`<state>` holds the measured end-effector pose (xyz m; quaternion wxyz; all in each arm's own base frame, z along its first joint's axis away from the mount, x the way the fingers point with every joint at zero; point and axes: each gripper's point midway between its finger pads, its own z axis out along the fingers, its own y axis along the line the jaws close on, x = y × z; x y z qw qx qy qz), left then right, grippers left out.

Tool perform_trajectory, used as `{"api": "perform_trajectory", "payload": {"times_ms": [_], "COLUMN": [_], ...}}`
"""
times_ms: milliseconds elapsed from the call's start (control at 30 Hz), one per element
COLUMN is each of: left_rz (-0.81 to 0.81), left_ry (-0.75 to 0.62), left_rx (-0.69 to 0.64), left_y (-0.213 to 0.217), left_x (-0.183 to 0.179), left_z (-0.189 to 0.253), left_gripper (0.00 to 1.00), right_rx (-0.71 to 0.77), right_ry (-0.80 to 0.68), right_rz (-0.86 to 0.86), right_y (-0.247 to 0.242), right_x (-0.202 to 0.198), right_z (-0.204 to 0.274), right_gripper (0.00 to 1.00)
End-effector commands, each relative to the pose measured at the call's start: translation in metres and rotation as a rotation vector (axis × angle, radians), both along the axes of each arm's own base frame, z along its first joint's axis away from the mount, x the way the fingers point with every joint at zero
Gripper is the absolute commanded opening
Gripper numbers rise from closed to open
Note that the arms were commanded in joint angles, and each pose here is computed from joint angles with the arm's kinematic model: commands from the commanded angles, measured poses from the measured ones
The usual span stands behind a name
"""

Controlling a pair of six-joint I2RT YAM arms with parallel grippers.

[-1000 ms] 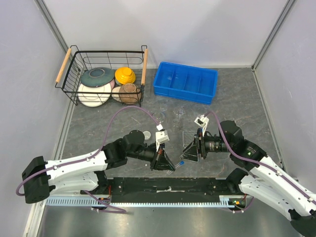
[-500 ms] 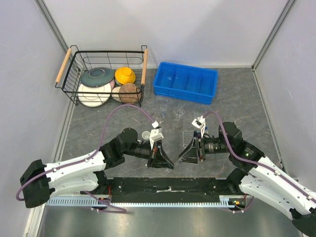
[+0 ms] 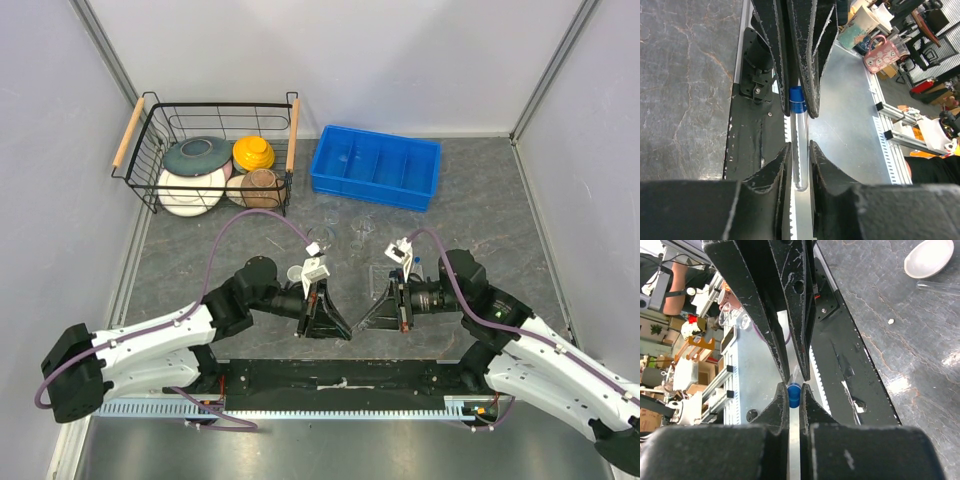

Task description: Organize the chemistry lab equipment

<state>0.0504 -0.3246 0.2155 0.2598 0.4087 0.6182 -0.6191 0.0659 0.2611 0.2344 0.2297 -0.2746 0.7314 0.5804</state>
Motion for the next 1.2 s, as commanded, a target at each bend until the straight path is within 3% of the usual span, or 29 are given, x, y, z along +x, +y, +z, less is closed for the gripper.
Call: {"api": "perform_trajectory", "payload": {"times_ms": [0, 33, 133, 167, 200, 233, 500, 733, 1167], "left_rz": [0.021, 0.045, 0.14, 0.162, 0.208, 0.238, 0.501, 0.573, 0.554], "left_ry": [0.018, 0.018, 0.043, 0.055, 0.051, 0.05, 0.037, 0.033, 0.059], "left_rx": [0.01, 0.022, 0.103, 0.144, 0.167, 0.193, 0.369, 0.399, 0.39], "left_y": [-0.004, -0.004, -0.002, 0.0, 0.001, 0.003, 0.03, 0.039, 0.039], "left_x": [0.005, 0.009, 0.023, 0.025, 0.032, 0.036, 0.071, 0.08, 0.074], "left_z": [-0.001, -0.003, -0.013, -0.016, -0.018, -0.021, -0.043, -0.051, -0.059], "left_gripper": [0.4, 0.56, 0.74, 0.76, 0.96, 0.98, 1.0, 0.99, 0.99], "right_rx": [-0.002, -0.01, -0.108, -0.181, -0.215, -0.252, -0.559, -0.74, -0.797], "right_ry": [-0.074, -0.093, -0.142, -0.135, -0.143, -0.134, -0.192, -0.256, -0.339], "right_rz": [-0.07, -0.093, -0.21, -0.267, -0.296, -0.316, -0.659, -0.901, -1.015], "right_y": [0.001, 0.0, -0.009, -0.016, -0.019, -0.023, -0.071, -0.107, -0.1], "right_x": [0.015, 0.019, 0.041, 0.051, 0.057, 0.059, 0.115, 0.152, 0.197], "right_z": [0.008, 0.012, 0.004, -0.009, -0.014, -0.019, -0.052, -0.058, -0.06], "right_gripper": [0.0, 0.0, 0.0, 0.0, 0.0, 0.0, 0.0, 0.0, 0.0]}}
